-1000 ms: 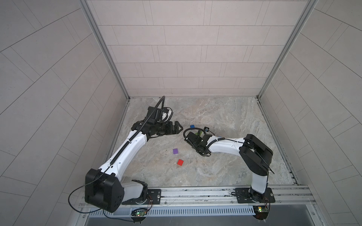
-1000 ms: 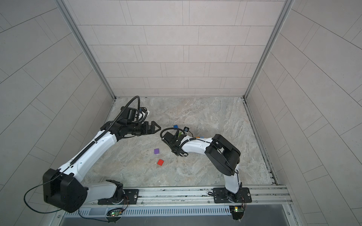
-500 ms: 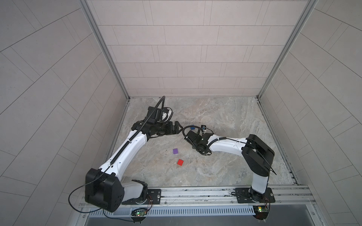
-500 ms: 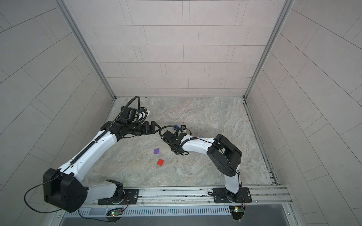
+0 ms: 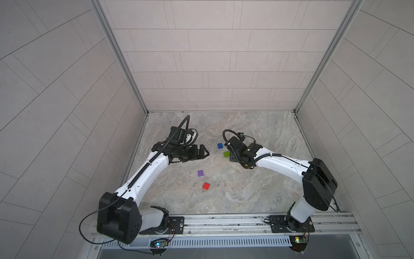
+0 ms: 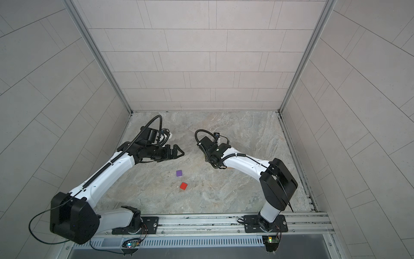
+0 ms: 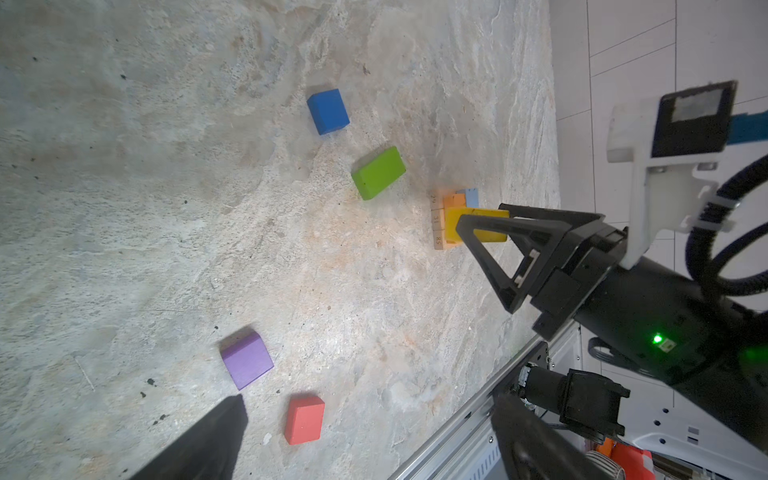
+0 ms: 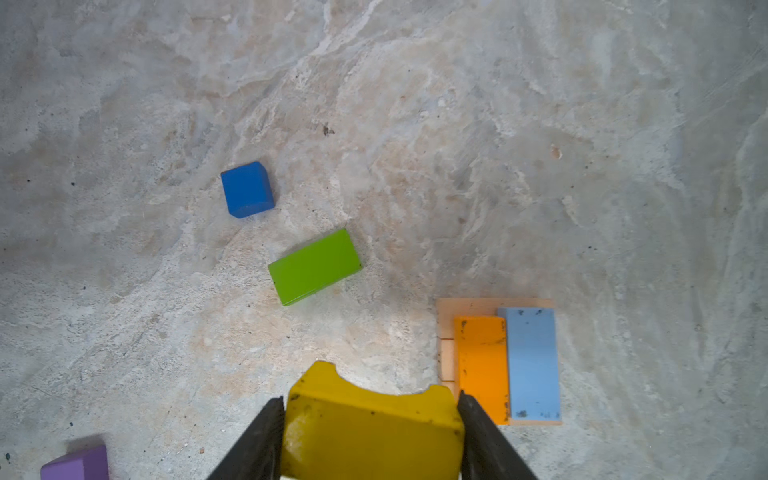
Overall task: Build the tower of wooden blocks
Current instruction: 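Carry the yellow arch block over the wood stack with the right gripper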
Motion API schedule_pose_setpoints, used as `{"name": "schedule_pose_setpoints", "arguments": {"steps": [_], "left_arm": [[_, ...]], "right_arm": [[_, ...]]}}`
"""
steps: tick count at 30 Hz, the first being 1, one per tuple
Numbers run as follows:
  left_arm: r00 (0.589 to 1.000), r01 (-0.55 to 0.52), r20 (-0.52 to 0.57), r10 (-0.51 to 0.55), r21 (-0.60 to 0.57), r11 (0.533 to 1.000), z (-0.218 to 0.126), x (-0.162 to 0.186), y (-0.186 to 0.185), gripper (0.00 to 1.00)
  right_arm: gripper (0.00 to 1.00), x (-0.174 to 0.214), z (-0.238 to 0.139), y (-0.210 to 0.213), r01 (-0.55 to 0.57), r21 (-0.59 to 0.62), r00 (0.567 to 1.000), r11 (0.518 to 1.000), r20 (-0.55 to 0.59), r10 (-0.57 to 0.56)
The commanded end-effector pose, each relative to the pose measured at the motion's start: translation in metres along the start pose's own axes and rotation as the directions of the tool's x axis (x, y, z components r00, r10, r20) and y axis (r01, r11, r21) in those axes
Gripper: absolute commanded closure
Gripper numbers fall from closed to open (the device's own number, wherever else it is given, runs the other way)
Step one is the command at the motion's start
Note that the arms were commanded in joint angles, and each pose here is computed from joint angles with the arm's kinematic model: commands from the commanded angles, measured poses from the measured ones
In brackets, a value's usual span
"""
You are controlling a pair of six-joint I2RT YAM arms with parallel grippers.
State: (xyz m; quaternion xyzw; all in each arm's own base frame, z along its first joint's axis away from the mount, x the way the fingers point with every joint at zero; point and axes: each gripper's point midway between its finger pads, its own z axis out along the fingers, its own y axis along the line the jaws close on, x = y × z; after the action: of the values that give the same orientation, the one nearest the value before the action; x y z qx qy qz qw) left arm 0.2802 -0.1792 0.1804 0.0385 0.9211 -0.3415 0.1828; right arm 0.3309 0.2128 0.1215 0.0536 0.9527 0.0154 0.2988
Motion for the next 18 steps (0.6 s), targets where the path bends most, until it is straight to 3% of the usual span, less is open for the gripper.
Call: {"name": "schedule_pose_setpoints", "arguments": {"steps": [1,10,18], "left_arm": [[1.0,-0.014,0.021,0.014,0.042,0.999,-0.005,-0.001,-0.008,0.0],[0.997,-0.017,0.076,0.015,0.022,1.0,-0.014,-0.008,-0.004,0.0],[0.996,-0.005,0.095,0.001,0.045,0.999,-0.016,-0.012,-0.004,0.0]], "right_arm": [[0.5,0.006,-0.004,-0.016,0.084,-0.005,0.996,0.996,-0.042,-0.085],[0.52,-0.001,-0.003,-0.044,0.117,-0.026,0.991,0.993,-0.069,-0.119],[0.51,0.0,0.006,-0.067,0.048,-0.05,0.995,0.998,-0.086,-0.052]]}}
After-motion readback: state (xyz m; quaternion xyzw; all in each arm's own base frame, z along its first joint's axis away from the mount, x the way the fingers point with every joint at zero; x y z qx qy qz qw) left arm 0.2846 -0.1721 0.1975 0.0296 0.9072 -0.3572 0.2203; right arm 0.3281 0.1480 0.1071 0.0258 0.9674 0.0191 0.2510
